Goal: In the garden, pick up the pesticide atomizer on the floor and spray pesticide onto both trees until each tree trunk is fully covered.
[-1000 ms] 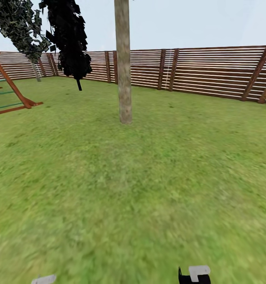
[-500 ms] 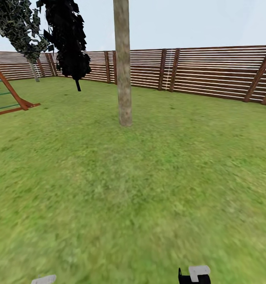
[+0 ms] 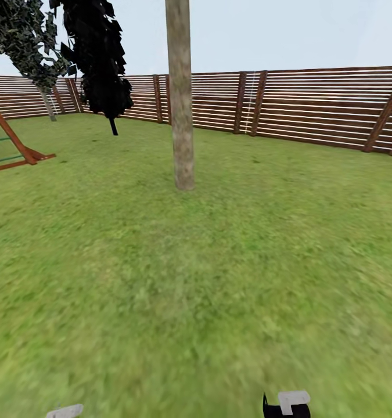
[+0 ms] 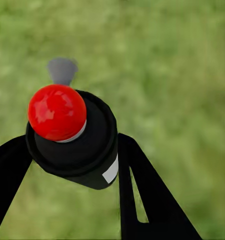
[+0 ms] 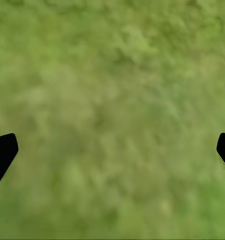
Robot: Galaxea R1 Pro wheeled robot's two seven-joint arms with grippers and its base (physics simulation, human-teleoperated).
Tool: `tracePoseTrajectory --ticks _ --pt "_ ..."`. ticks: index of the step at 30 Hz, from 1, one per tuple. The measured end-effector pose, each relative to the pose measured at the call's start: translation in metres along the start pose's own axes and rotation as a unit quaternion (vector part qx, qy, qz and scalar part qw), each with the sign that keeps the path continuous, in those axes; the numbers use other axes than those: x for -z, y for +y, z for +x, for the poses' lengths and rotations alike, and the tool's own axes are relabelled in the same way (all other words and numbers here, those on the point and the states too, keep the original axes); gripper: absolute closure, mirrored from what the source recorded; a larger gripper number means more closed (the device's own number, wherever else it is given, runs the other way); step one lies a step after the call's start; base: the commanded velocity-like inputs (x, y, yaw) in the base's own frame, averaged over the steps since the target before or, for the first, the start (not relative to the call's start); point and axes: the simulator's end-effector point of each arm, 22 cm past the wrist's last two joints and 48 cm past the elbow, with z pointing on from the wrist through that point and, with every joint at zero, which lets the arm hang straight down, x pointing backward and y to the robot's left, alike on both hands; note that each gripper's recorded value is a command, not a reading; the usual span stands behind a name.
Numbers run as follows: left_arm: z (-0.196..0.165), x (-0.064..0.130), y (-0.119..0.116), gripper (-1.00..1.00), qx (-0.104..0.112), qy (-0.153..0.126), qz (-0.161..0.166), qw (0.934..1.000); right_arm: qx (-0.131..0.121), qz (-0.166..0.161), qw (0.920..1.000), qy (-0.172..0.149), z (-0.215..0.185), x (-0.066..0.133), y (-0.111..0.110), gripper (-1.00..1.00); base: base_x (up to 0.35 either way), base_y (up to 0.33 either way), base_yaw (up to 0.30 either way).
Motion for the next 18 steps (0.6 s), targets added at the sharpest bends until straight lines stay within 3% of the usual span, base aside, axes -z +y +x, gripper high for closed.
tracePoseTrajectory --ticks 18 --pt "-0.0001 0.0 0.0 1.0 0.0 0.0 0.0 1.0 0.0 0.0 1.0 0.0 0.0 0.0 0.0 -1.0 0.338 0.0 0.0"
